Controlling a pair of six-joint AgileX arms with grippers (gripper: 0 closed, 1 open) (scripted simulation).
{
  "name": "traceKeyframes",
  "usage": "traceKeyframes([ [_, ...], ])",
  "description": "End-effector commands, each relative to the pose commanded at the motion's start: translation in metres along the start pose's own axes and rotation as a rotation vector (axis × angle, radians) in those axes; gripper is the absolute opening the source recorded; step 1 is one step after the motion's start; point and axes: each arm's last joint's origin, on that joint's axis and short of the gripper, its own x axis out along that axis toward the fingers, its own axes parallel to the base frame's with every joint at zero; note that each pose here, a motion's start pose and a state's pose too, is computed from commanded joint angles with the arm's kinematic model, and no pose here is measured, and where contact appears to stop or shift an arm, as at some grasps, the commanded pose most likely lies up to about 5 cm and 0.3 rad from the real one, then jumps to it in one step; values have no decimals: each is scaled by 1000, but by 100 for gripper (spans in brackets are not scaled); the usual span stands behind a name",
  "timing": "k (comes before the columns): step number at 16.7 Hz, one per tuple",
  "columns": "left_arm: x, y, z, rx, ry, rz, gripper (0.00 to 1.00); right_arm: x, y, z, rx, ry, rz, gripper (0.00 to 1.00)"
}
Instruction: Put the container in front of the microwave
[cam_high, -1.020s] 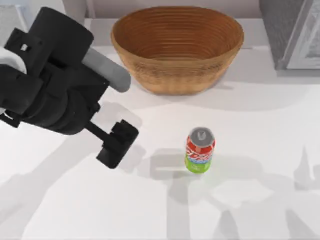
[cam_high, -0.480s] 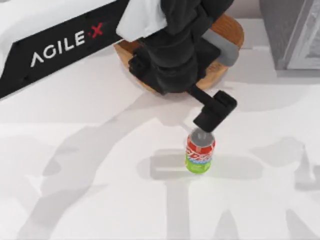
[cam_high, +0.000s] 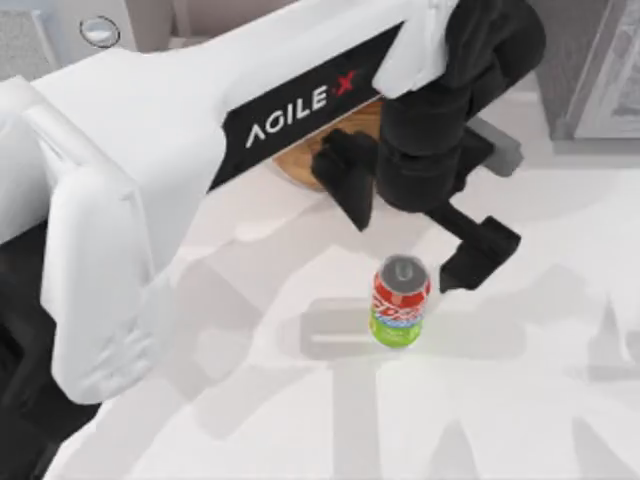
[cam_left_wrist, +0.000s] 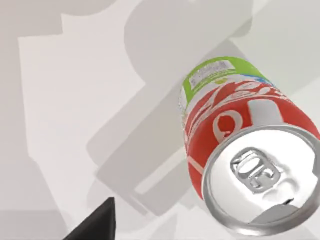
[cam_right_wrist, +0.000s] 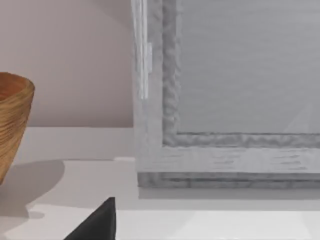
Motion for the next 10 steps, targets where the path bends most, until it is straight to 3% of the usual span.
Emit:
traceKeyframes([
  [10,14,0,3,-2,17,1,100,0,0,0,0,0,0,100],
])
